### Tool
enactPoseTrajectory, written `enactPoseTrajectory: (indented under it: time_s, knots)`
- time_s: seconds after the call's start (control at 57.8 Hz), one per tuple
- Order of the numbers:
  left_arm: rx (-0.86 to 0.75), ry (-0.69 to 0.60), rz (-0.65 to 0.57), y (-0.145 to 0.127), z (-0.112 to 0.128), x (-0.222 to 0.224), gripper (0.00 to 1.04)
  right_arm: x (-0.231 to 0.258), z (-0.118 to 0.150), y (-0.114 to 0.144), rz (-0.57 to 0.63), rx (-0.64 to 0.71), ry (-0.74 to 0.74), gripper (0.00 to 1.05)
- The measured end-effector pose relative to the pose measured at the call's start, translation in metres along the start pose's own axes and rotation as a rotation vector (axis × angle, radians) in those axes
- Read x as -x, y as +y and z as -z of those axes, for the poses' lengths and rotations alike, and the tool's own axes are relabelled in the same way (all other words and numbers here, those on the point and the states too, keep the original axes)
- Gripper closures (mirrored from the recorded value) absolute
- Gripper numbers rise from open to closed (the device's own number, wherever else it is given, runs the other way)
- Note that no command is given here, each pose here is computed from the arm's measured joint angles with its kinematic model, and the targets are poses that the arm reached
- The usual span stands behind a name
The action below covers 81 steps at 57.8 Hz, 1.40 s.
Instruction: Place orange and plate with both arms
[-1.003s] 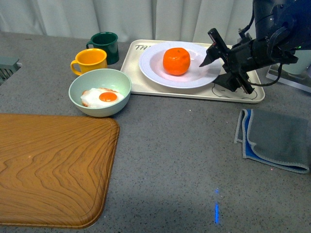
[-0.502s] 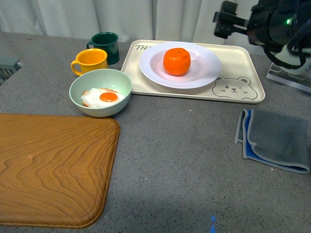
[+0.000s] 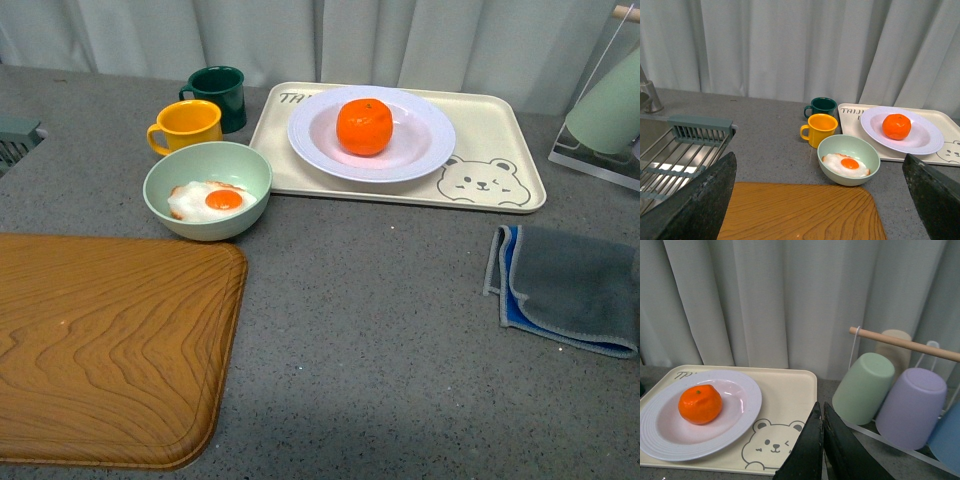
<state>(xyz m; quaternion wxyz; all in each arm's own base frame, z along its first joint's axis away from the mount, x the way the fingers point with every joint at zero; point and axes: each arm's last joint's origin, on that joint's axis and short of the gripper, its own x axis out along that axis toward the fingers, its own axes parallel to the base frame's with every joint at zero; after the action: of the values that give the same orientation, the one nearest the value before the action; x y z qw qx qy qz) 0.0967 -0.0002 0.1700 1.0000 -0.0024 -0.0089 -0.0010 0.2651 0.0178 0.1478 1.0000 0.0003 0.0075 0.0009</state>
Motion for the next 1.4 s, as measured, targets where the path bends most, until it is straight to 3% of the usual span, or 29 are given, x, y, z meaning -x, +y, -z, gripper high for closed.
enactPoseTrajectory:
  time_s: [0.519, 1.401]
  knots:
    - [0.000, 0.000, 0.000, 0.000, 0.000, 0.000, 0.07, 0.074, -0.012, -0.017, 0.005, -0.001, 0.001, 1.04]
    - [0.000, 0.000, 0.000, 0.000, 0.000, 0.000, 0.07, 0.132, -0.016, -0.017, 0.002, -0.001, -0.011, 1.04]
